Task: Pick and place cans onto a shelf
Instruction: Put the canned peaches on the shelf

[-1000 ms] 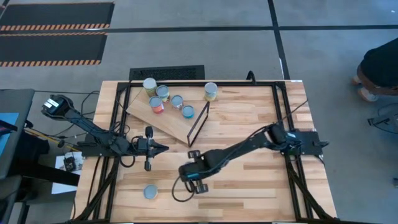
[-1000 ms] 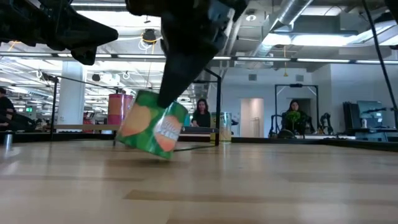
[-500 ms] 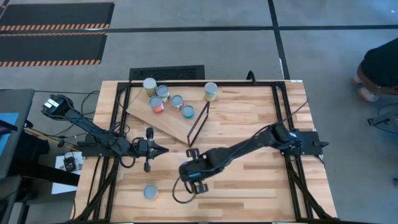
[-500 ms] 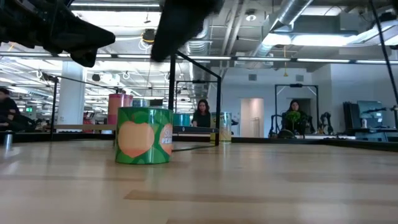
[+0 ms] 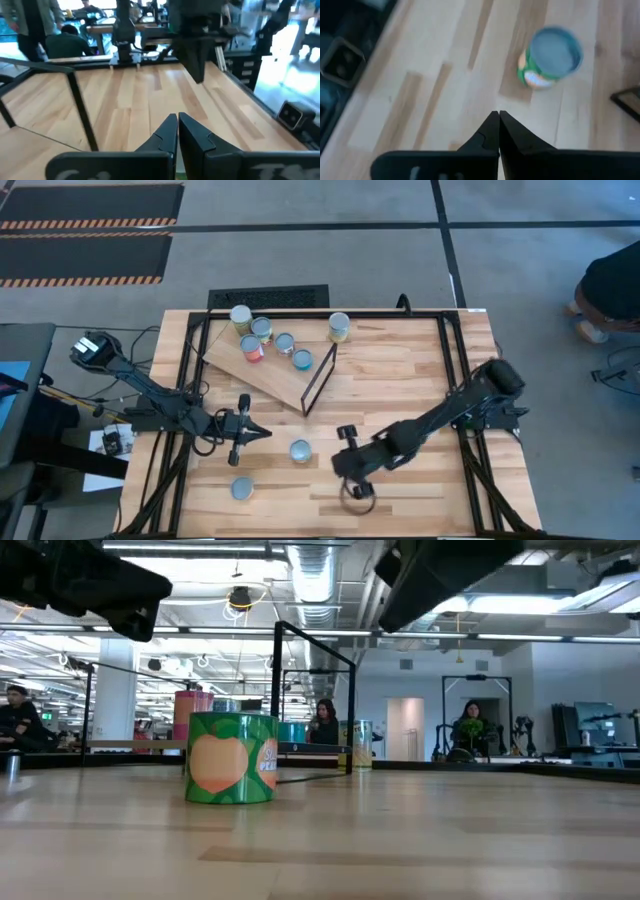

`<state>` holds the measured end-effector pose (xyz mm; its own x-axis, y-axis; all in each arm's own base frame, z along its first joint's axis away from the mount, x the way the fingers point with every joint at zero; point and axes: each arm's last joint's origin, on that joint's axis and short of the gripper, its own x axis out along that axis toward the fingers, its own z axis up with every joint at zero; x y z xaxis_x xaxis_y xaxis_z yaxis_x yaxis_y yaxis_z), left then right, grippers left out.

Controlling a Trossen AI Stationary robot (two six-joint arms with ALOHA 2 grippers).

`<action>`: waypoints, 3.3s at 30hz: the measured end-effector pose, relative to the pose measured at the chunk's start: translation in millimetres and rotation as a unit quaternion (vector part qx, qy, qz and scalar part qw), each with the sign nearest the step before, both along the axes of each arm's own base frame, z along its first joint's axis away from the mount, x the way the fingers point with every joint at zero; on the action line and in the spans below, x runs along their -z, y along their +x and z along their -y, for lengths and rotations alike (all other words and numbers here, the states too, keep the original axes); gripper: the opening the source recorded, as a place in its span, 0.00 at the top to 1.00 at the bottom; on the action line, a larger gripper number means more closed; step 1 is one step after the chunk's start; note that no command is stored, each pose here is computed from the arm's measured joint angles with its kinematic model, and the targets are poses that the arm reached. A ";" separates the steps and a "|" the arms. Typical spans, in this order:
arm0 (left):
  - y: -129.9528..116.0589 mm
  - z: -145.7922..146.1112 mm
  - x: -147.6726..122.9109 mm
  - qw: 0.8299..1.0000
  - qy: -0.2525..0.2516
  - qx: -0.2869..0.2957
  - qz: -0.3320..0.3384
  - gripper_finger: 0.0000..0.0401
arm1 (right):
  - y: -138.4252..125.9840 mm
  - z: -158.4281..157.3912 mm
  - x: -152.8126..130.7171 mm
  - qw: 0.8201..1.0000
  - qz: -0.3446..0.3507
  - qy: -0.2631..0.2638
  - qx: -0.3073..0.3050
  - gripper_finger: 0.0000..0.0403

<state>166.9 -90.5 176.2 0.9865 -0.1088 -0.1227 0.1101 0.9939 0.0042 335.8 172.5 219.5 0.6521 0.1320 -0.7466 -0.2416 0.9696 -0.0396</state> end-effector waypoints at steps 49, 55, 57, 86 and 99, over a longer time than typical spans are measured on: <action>78.0 17.5 -55.7 0.880 0.051 -0.259 -0.396 0.99 | -88.2 99.5 27.5 0.974 0.225 0.012 0.029 0.97; 76.2 -46.4 -87.4 0.871 0.023 -0.321 -0.371 1.00 | -88.0 99.6 27.4 0.974 0.226 0.013 0.029 0.97; 84.1 -67.5 -88.4 0.872 0.019 -0.316 -0.374 1.00 | -88.0 99.6 27.4 0.974 0.225 0.014 0.030 0.97; 94.2 -149.1 -38.8 0.850 -0.034 -0.341 -0.399 0.99 | -88.0 99.5 27.3 0.974 0.225 0.014 0.030 0.97; 92.9 -157.4 -39.0 0.849 -0.046 -0.346 -0.398 0.99 | -88.0 99.5 27.3 0.974 0.225 0.014 0.030 0.97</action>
